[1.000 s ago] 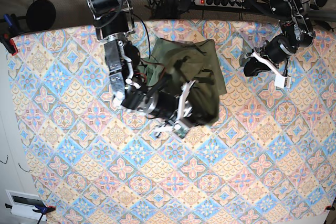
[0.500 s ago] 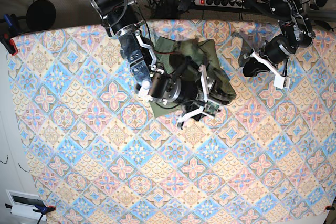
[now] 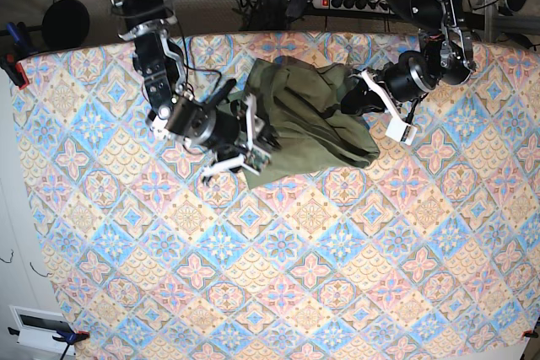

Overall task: Layout the t-shirt on the table in an organized manner, then fold the t-shirt properly
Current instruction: 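Press the folded bundle flat with the right gripper, then grasp the bundle edge with the left gripper and tuck it under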

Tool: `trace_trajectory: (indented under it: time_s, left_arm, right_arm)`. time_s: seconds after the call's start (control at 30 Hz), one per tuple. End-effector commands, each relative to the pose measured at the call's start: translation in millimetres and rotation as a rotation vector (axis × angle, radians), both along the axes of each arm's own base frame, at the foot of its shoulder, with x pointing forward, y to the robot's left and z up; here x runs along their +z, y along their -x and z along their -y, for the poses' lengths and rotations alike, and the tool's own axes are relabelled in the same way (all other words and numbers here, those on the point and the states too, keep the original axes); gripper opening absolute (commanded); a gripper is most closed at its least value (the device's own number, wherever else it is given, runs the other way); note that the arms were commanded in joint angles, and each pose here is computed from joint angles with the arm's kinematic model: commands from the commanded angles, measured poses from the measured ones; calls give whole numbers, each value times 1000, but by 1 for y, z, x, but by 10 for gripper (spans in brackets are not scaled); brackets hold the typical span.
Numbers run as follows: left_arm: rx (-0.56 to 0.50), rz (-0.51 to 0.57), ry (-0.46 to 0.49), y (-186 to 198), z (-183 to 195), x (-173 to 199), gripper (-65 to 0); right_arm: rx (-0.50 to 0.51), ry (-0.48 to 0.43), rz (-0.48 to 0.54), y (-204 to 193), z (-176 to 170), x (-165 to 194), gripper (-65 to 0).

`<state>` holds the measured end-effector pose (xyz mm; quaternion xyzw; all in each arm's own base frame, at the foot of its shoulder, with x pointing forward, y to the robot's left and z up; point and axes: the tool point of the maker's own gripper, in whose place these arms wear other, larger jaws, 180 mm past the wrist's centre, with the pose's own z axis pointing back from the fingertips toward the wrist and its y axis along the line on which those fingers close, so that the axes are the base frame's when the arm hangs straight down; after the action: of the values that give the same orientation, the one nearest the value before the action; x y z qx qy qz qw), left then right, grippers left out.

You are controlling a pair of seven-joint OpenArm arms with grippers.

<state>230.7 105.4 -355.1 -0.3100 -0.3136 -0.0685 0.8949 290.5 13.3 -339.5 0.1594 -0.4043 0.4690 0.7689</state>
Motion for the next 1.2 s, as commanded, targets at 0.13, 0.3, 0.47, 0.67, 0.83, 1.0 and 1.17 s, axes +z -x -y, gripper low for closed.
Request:
trace_trajectory:
  time_s: [0.13, 0.3, 0.47, 0.67, 0.83, 1.0, 1.17]
  left_arm:
    - [4, 50, 15, -9, 1, 13, -650]
    - [38, 90, 14, -17, -3, 16, -650]
    - [66, 47, -21, -19, -13, -4, -650]
    - [133, 0, 13, -31, -25, -26, -650]
    - [176, 8, 42, -46, -31, -31, -650]
    - [195, 36, 50, -57, -34, -25, -650]
    - [292, 112, 47, -76, -64, -8, -650]
  right_arm:
    - [11, 28, -15, 15, 17, -10, -594]
    - [23, 33, -70, 37, 16, -25, -594]
    - [148, 16, -93, 69, -19, -27, -595]
    - [240, -22, -113, 90, -54, -26, -595]
    - [242, -89, -56, 71, -81, -1, -595]
    - [242, -84, -57, 71, -80, -2, -595]
    - [235, -34, -76, 73, -71, -9, -594]
